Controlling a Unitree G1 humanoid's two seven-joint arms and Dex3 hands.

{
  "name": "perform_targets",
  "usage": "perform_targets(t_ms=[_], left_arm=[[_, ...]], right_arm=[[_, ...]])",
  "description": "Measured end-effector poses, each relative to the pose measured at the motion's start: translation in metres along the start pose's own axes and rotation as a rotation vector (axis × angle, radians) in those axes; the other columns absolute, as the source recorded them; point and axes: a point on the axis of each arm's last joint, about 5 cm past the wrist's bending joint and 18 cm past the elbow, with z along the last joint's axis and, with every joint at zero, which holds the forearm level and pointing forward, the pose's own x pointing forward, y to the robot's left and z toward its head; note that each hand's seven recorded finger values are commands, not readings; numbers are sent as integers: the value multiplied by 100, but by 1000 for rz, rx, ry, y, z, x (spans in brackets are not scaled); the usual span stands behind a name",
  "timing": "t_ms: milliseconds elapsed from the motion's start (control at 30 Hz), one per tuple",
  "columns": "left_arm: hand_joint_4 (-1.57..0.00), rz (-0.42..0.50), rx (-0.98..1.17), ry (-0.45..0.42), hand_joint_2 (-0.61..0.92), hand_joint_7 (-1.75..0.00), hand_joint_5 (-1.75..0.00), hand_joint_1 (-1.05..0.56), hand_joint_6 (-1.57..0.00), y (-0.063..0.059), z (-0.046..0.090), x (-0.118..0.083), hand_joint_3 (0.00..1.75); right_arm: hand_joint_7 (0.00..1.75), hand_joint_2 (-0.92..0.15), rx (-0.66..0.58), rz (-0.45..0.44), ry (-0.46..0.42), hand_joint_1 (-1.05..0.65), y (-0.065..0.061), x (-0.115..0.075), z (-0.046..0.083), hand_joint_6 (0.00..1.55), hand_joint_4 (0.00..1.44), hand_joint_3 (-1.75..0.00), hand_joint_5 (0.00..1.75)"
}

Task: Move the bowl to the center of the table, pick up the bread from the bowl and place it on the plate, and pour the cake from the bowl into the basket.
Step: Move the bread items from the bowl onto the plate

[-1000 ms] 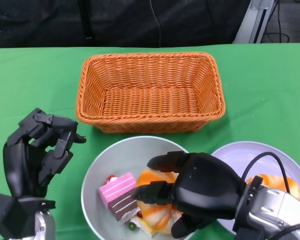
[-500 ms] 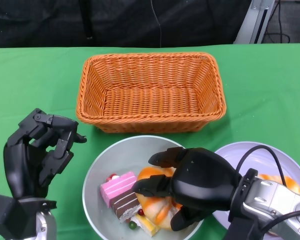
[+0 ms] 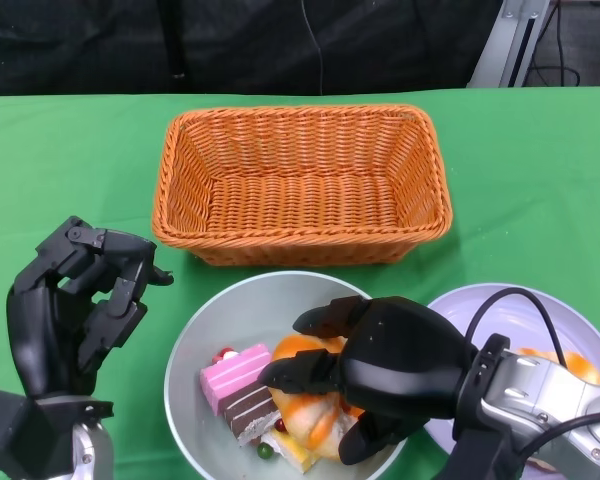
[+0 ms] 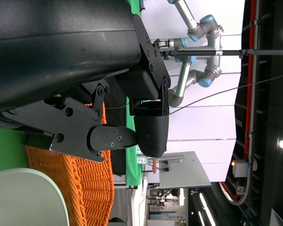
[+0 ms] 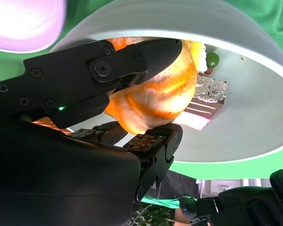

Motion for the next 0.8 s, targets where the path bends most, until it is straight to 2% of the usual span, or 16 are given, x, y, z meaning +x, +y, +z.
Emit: perform_targets(t_ms=[333, 500, 633, 767, 800], left_arm=[[-81, 0, 0, -10, 90, -115, -144, -16, -83, -1, 1, 1, 41], [-80, 3, 2, -11, 89, -117, -145, -16, -83, -1, 2, 1, 43], [-79, 5, 1, -21, 89, -117, -146, -16, -82, -1, 2, 1, 44], [-78, 5, 3, -27, 88, -118, -147, -17, -81, -1, 2, 1, 43], [-79, 4, 4, -28, 88, -118, -146, -18, -82, -1, 2, 1, 43]], right_arm=[[2, -90, 7, 29, -7, -78, 2, 4, -2, 59, 77, 0, 5], [2, -89, -8, 35, -14, -74, 4, 7, -3, 63, 76, 0, 3], [3, -88, 0, 2, -31, -59, 9, 7, -5, 71, 86, 0, 6], [4, -88, 45, -54, -58, -38, 16, 6, -8, 81, 96, -1, 9], [5, -88, 58, -76, -70, -29, 19, 6, -8, 85, 103, -1, 12]])
